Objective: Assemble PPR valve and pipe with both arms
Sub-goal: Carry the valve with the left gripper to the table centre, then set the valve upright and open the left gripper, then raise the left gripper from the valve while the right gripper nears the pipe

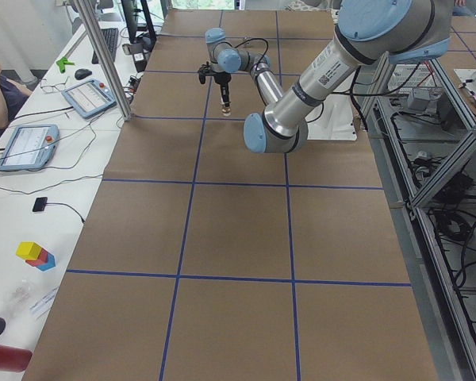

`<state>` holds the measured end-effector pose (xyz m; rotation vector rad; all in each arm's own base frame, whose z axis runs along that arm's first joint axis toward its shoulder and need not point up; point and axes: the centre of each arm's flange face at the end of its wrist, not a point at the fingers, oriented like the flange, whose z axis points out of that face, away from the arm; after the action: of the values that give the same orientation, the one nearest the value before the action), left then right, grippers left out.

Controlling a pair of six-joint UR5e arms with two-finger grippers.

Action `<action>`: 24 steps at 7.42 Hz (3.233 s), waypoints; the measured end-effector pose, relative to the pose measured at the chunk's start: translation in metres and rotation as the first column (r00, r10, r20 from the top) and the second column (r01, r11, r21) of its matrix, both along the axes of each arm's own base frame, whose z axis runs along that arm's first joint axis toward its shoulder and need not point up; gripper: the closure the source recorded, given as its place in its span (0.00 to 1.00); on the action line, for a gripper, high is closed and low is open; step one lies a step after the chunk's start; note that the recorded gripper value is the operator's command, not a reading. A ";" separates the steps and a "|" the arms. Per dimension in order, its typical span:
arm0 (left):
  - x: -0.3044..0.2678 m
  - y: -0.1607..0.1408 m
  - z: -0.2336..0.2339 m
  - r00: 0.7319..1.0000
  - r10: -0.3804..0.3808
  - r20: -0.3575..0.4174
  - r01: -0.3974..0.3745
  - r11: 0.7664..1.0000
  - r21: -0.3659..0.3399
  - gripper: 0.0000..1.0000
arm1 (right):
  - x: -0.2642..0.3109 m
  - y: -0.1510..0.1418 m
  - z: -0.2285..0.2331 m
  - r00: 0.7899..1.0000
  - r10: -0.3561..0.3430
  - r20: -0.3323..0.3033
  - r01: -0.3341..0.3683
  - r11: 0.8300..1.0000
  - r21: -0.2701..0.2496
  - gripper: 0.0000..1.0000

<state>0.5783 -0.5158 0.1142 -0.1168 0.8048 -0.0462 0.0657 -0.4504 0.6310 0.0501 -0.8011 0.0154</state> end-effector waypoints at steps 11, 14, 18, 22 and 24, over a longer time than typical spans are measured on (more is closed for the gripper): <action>0.038 -0.001 0.019 1.000 0.024 -0.016 -0.024 0.999 0.025 0.80 | 0.000 -0.002 0.002 1.000 0.000 -0.001 0.000 1.000 -0.003 0.01; 0.040 0.002 0.024 0.999 0.049 -0.012 -0.048 0.998 0.045 0.00 | 0.000 -0.002 0.003 1.000 -0.001 -0.002 0.001 1.000 -0.005 0.01; 0.031 0.003 0.010 0.998 0.045 -0.042 -0.042 0.997 0.068 0.00 | 0.000 -0.004 0.002 1.000 -0.002 -0.001 0.002 1.000 -0.001 0.01; -0.090 0.000 0.020 0.995 -0.030 -0.097 0.041 0.993 0.109 0.00 | -0.013 -0.047 -0.041 1.000 -0.018 -0.019 0.020 0.997 0.069 0.01; -0.165 -0.007 0.061 0.996 -0.029 -0.087 0.042 0.988 0.147 0.00 | -0.030 -0.052 -0.051 1.000 -0.001 -0.007 0.001 0.998 0.061 0.01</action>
<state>0.4132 -0.5226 0.1751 0.0374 0.8919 -0.0150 0.0362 -0.5029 0.5799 0.1070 -0.7943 -0.0102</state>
